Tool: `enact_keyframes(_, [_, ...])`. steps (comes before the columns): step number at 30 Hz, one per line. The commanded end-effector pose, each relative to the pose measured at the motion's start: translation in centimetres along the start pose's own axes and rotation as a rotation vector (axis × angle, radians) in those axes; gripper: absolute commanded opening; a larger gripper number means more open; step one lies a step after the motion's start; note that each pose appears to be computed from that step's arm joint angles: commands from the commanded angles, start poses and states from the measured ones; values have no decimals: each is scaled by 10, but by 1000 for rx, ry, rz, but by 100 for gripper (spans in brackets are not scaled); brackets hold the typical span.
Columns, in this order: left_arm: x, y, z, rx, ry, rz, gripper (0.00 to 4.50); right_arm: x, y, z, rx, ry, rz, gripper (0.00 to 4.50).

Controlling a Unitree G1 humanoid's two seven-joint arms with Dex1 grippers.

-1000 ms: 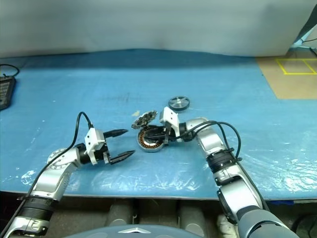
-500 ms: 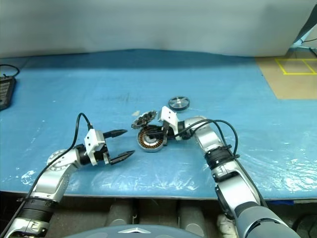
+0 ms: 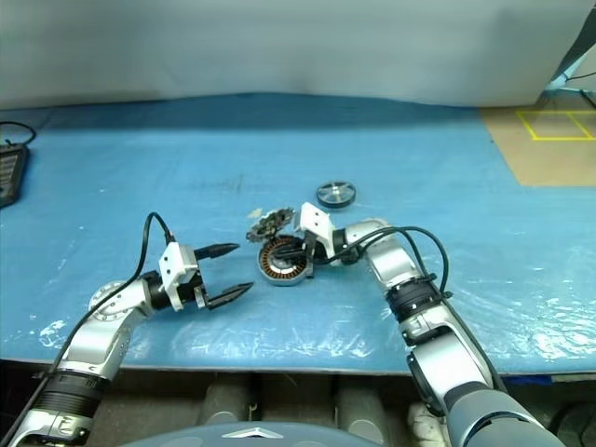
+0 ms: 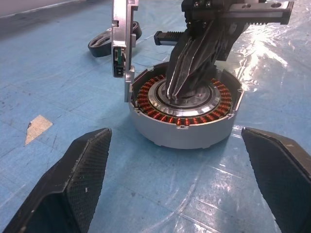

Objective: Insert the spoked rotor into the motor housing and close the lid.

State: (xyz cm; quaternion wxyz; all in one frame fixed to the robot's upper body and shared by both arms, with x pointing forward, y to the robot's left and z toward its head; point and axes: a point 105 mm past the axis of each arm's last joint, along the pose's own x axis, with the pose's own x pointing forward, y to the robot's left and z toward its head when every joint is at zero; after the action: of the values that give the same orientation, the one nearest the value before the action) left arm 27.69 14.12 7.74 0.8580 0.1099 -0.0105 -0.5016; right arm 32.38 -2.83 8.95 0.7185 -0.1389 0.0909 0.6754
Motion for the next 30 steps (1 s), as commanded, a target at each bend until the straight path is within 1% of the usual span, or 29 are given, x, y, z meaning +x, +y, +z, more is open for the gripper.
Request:
enact_keyframes(1, [1, 1, 6, 29, -20, 0, 450, -8, -2, 21, -18, -77, 0, 2])
enact_keyframes(7, [1, 1, 6, 27, -20, 2, 450, -11, -1, 20, -13, -67, 9, 2])
enact_keyframes(11, [1, 1, 6, 29, -18, 2, 450, -10, 0, 9, -8, -27, 6, 2])
enact_keyframes(16, [1, 1, 5, 31, -17, 5, 450, -4, 5, -11, -27, 65, 25, 2])
enact_keyframes(22, [0, 2, 5, 31, -16, 8, 450, -9, 1, -22, -74, 143, 8, 2])
enact_keyframes(26, [0, 2, 5, 30, -16, 7, 450, -10, -2, -18, -100, 139, 2, 2])
enact_keyframes(30, [0, 1, 4, 27, -16, 8, 450, -13, 3, 11, -52, -2, 38, 2])
